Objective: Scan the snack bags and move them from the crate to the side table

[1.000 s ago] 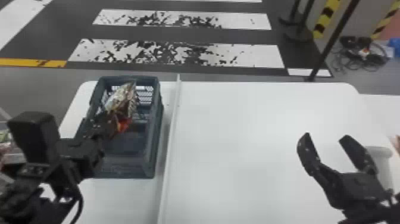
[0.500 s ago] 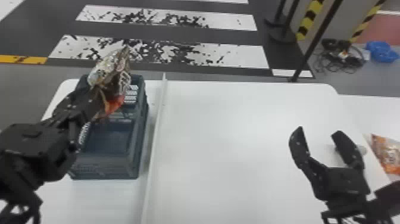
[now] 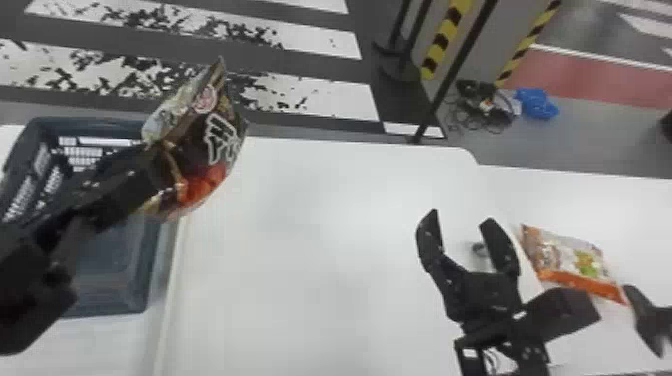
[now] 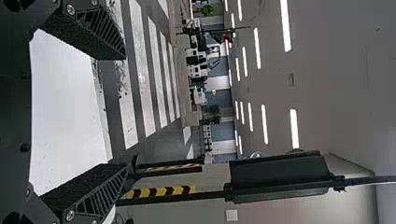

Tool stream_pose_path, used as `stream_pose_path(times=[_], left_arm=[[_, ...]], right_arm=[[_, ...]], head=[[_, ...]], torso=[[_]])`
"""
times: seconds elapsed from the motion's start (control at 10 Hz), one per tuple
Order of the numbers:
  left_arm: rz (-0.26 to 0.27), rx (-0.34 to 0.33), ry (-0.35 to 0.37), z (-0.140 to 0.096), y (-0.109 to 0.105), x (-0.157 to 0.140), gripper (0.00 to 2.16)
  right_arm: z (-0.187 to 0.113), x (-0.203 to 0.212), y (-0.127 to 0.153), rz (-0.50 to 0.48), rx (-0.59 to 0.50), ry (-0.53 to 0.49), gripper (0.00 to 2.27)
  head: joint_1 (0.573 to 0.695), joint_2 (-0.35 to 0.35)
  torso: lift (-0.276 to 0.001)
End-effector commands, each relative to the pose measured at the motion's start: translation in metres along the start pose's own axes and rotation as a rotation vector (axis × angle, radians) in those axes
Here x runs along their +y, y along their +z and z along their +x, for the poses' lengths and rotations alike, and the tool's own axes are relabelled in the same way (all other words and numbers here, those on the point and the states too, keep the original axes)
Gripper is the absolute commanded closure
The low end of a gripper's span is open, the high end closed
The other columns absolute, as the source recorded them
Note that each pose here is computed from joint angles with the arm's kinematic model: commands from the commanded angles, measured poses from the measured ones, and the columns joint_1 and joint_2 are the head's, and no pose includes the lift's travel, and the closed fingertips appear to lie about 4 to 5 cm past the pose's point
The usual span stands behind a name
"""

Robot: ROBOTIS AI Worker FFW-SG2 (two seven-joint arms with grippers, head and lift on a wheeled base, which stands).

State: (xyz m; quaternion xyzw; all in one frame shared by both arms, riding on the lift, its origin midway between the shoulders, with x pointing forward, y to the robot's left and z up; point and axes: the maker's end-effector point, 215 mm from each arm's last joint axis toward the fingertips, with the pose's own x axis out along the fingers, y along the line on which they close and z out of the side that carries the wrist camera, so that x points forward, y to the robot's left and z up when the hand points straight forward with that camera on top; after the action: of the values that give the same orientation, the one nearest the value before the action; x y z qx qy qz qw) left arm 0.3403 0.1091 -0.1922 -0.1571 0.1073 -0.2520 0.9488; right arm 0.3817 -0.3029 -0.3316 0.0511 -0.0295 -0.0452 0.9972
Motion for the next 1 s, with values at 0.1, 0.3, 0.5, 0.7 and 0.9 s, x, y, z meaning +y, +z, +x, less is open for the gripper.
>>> stream_pose_path(times=[0.1, 0.3, 0.5, 0.7, 0.9], left_arm=[[-0.105, 0.056, -0.078, 0.024, -0.038, -0.009, 2.09], [-0.286, 0.083, -0.153, 0.048, -0.069, -0.012, 2.09], [-0.478, 0.138, -0.235, 0.072, -0.105, -0.021, 2.1], [-0.647, 0.264, -0.311, 0.085, -0.154, -0.038, 2.1], [-0.711, 0.329, -0.309, 0.091, -0.186, -0.038, 2.1]], right_arm=[[0.003, 0.002, -0.003, -0.002, 0.002, 0.001, 0.11], [0.004, 0.004, -0.007, -0.005, 0.006, 0.002, 0.11], [0.005, 0.003, -0.01, -0.004, 0.008, -0.002, 0.11], [0.006, 0.001, -0.011, -0.005, 0.006, -0.009, 0.11], [0.006, 0.0, -0.007, -0.006, -0.006, -0.013, 0.11]], head=[[0.695, -0.31], [0.695, -0.34], [0.695, -0.35], [0.695, -0.35], [0.695, -0.35]], torso=[[-0.087], [-0.087], [-0.087], [-0.087], [-0.087]])
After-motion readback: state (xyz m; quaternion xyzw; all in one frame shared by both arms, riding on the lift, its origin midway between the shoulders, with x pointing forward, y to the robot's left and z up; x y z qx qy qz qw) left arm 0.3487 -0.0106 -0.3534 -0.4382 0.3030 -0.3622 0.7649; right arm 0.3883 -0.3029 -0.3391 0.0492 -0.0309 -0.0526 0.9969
